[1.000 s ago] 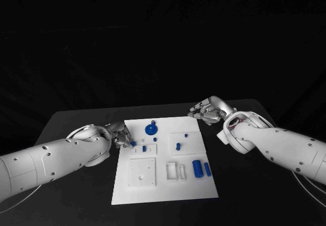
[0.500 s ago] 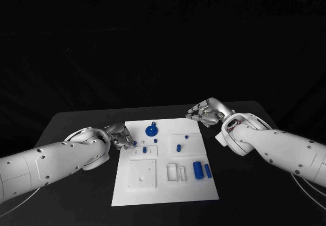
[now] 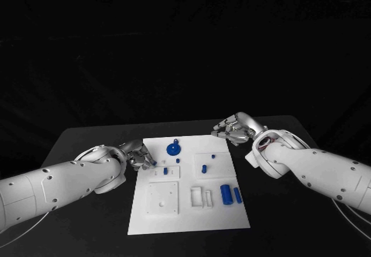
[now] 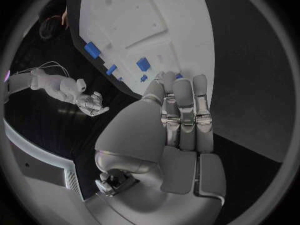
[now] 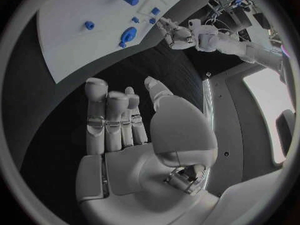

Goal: Assemble the parts on the task board

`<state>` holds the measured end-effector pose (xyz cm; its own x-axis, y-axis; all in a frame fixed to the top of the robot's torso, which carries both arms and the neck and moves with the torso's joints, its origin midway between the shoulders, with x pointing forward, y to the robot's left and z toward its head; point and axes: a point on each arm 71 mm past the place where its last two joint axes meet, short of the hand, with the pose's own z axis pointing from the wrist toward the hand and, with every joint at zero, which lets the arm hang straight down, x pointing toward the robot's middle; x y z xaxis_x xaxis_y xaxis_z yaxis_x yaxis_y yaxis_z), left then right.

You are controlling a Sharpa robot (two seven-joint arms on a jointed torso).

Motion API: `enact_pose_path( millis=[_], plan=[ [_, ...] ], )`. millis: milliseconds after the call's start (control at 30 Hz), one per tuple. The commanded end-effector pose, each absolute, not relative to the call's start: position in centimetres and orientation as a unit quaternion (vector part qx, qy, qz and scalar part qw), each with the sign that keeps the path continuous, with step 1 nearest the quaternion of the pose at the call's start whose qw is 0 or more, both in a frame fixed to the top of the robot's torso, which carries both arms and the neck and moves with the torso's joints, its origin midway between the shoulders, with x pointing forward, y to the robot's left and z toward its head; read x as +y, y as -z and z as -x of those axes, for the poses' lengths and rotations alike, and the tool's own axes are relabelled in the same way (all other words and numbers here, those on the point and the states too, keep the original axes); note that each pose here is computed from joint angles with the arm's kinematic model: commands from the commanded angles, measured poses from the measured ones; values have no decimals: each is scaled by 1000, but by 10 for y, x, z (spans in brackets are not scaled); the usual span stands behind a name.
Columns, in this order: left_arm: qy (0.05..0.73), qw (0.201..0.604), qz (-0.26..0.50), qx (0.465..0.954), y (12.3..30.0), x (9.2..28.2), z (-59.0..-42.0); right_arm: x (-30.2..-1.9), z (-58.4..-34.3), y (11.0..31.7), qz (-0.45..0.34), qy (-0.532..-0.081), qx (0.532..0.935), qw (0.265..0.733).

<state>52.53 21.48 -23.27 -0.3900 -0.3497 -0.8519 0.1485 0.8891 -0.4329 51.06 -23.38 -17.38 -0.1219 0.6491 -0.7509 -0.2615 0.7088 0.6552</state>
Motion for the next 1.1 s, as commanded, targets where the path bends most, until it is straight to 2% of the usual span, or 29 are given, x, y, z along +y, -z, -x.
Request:
enact_pose_path(
  millis=[33,233,500,1100],
  plan=[
    [241,568,80,783,228,216,-526,-232,-510,174,-141,-358,664,641],
    [261,591,108,755,222,223,-526,-232,-510,174,-141,-357,664,641],
    [277,597,128,742,218,231,-523,-233,-510,175,-142,-356,664,642],
    [226,581,110,775,227,227,-529,-233,-510,175,-142,-357,665,641]
  ],
)
